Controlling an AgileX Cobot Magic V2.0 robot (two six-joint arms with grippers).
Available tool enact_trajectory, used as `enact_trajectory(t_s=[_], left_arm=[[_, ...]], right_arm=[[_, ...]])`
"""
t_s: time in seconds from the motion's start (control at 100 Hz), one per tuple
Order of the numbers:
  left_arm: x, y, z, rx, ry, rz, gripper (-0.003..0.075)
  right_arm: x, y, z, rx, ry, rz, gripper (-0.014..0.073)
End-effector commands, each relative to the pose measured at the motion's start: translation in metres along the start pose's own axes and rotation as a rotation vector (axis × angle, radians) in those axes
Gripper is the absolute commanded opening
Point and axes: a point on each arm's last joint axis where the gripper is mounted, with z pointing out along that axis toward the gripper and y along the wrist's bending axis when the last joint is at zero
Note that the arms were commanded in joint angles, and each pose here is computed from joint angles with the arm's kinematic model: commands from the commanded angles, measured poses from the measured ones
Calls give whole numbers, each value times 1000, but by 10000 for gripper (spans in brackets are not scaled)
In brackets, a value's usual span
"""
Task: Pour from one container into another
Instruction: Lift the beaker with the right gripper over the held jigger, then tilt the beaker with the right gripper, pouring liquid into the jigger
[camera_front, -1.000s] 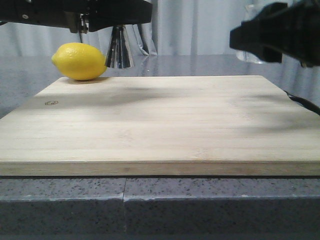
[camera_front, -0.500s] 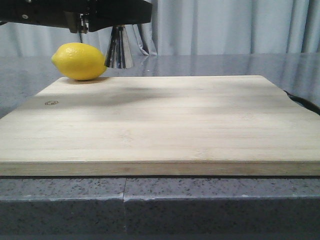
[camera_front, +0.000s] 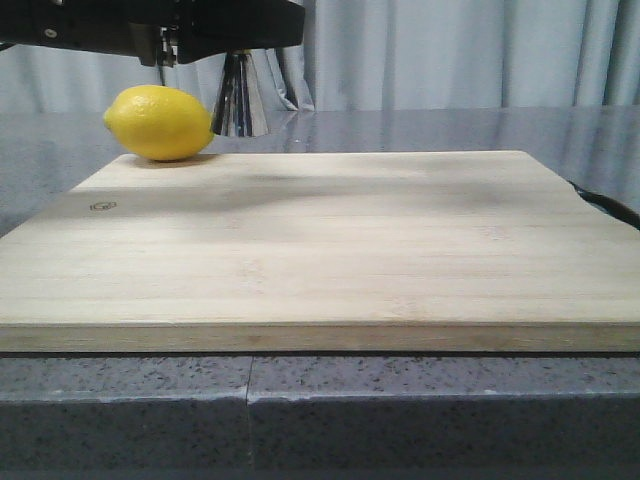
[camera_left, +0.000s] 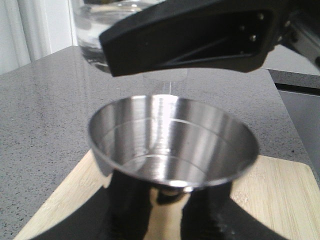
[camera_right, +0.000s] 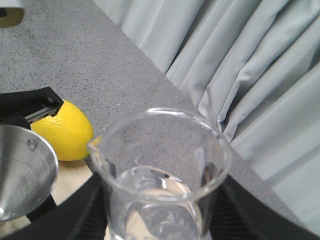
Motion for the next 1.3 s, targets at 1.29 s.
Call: enact_trajectory(t_s=[1.29], left_arm=[[-34, -10, -2, 45, -154, 33, 227]], right_arm=[[-34, 4, -11, 48, -158, -762, 291]])
